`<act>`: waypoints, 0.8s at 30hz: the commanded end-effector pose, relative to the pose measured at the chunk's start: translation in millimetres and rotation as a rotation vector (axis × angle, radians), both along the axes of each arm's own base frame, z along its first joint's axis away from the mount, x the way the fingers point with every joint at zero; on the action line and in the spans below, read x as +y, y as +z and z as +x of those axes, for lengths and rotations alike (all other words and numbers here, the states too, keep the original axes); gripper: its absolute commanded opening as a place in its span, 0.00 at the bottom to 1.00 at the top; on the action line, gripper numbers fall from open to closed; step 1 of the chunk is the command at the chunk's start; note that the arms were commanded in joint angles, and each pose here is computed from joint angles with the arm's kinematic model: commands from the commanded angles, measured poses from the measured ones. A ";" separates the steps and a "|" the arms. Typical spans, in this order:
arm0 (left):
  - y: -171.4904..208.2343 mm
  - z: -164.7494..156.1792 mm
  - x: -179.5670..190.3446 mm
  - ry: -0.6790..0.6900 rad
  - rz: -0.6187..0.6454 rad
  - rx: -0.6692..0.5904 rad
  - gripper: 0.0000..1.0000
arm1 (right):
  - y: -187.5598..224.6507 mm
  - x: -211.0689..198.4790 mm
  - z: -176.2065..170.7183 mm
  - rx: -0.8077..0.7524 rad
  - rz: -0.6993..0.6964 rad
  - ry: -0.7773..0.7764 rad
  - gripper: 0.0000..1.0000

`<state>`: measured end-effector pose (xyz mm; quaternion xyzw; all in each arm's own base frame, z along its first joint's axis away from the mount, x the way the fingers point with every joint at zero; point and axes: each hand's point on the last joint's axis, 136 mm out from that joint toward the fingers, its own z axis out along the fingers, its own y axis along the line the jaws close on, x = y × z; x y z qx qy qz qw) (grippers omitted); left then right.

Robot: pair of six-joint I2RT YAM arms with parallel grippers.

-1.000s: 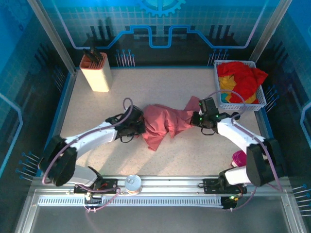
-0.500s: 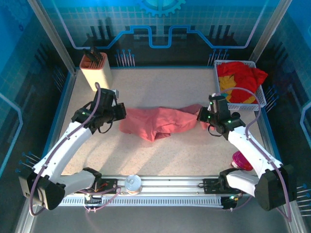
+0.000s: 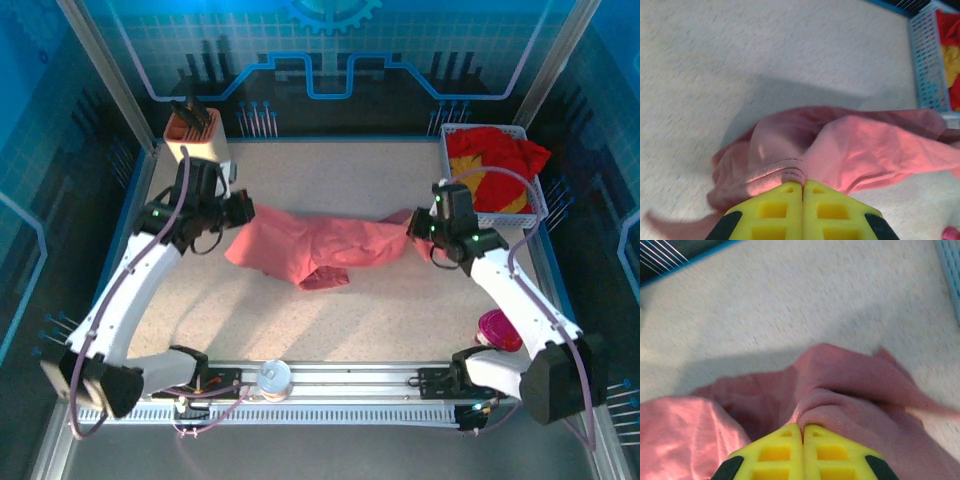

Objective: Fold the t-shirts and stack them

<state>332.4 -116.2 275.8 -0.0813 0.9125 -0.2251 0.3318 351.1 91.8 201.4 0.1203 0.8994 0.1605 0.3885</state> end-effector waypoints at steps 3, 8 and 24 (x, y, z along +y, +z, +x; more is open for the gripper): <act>55.8 68.1 -20.3 -0.071 -0.127 -0.143 0.00 | 82.1 6.9 58.9 -0.227 0.020 -0.014 0.00; 118.6 110.5 -19.0 -0.088 -0.169 -0.268 0.00 | 147.9 1.3 85.6 -0.404 -0.018 -0.048 0.00; 126.2 52.1 -0.6 -0.083 -0.192 -0.268 0.00 | 108.9 4.4 34.9 -0.335 -0.034 0.039 0.01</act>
